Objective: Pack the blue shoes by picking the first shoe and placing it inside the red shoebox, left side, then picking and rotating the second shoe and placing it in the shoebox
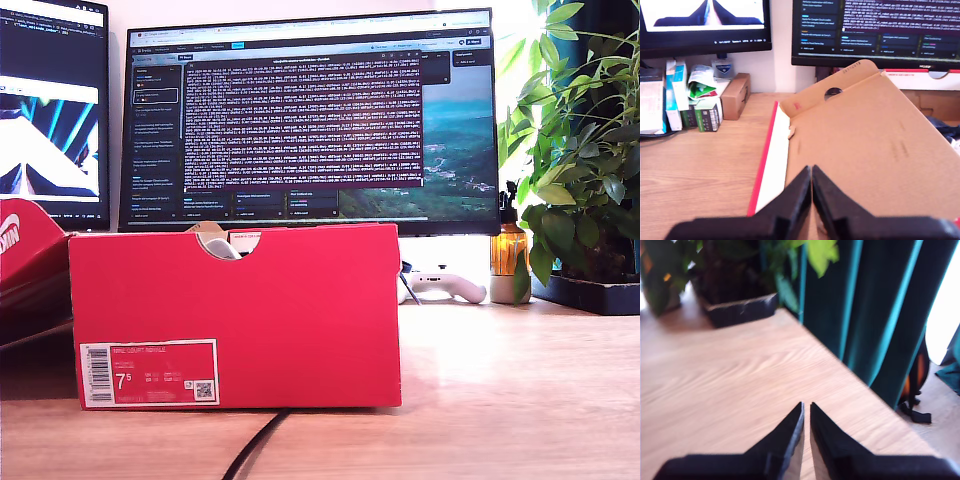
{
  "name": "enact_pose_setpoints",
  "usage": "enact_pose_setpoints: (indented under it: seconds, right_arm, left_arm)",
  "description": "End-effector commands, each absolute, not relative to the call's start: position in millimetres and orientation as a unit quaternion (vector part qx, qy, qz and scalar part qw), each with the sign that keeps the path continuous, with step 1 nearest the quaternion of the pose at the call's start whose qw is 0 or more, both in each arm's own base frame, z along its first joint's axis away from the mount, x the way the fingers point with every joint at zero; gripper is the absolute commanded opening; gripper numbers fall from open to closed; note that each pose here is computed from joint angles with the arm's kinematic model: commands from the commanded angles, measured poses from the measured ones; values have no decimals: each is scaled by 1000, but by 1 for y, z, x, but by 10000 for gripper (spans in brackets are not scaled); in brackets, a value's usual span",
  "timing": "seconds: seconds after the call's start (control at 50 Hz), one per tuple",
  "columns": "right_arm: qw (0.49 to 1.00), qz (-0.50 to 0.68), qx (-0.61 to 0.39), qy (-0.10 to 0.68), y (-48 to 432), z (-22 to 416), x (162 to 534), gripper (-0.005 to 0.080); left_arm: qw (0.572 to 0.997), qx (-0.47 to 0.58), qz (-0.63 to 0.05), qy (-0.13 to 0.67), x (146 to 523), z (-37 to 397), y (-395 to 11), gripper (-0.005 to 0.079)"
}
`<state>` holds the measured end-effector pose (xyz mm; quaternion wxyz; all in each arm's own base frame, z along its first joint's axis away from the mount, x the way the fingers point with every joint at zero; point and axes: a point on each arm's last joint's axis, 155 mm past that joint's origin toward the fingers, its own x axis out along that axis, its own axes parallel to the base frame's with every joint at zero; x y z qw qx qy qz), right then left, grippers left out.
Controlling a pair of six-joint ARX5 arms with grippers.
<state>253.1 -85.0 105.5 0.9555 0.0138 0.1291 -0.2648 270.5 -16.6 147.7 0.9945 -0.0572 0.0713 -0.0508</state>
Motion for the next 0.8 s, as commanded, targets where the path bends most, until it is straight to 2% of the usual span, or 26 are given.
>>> enact_pose_setpoints:
  seconds: [0.0,0.16,0.38,0.56,0.78]
  right_arm:
    - [950,-275,21,144,-91,91,246,-12]
    - [961,-233,36,145,-80,90,251,-12]
    - [957,-236,48,164,-80,80,244,-12]
    - [963,-182,67,189,-57,69,246,-12]
    - [961,-189,74,186,-59,71,246,-12]
  left_arm:
    - [993,-60,-53,85,269,133,-18,-16]
    - [993,-60,-58,85,269,133,-21,-16]
    - [993,-61,-60,85,269,133,-22,-16]
    - [993,-61,-59,85,269,133,-22,-16]
    - [993,-61,-59,83,269,134,-21,-16]
